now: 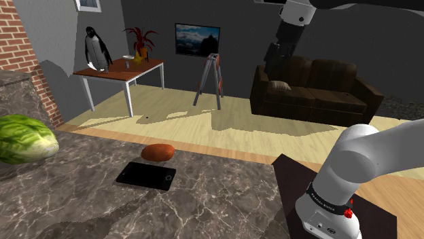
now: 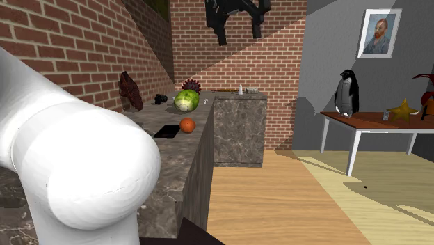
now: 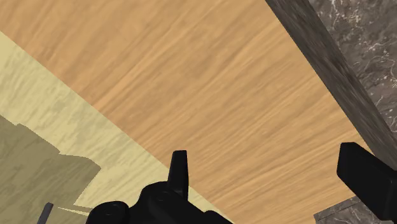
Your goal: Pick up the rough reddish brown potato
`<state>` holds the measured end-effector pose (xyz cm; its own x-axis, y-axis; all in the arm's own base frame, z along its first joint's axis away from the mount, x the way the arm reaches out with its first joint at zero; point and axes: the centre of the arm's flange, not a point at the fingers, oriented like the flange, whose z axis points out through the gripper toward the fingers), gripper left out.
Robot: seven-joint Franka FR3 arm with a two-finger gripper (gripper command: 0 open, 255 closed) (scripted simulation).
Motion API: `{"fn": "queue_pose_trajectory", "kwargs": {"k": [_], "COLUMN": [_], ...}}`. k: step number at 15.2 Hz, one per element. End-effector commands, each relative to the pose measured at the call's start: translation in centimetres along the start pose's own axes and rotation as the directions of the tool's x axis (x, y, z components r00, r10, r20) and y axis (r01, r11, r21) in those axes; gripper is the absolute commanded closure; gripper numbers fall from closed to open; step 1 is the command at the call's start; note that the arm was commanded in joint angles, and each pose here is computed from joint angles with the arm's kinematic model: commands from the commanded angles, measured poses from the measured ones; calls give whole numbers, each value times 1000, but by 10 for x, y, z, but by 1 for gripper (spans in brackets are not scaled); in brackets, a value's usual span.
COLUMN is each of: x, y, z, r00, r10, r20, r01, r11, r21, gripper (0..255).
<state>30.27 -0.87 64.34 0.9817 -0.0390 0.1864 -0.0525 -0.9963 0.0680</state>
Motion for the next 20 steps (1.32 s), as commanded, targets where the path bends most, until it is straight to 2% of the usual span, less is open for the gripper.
{"fn": "queue_pose_trajectory", "kwargs": {"k": [1, 5, 10, 15, 20], "x": [0, 24, 49, 70, 86], "y": [0, -37, -85, -136, -189], "z": [0, 28, 63, 98, 132], "r00": [1000, 997, 985, 965, 935], "r10": [0, -76, -170, -263, -354], "r20": [0, -2, -5, -9, -14], "r01": [0, 76, 171, 263, 354], "r11": [1000, 997, 985, 964, 935], "r21": [0, 6, 14, 22, 29], "gripper": [0, 0, 0, 0, 0]}}
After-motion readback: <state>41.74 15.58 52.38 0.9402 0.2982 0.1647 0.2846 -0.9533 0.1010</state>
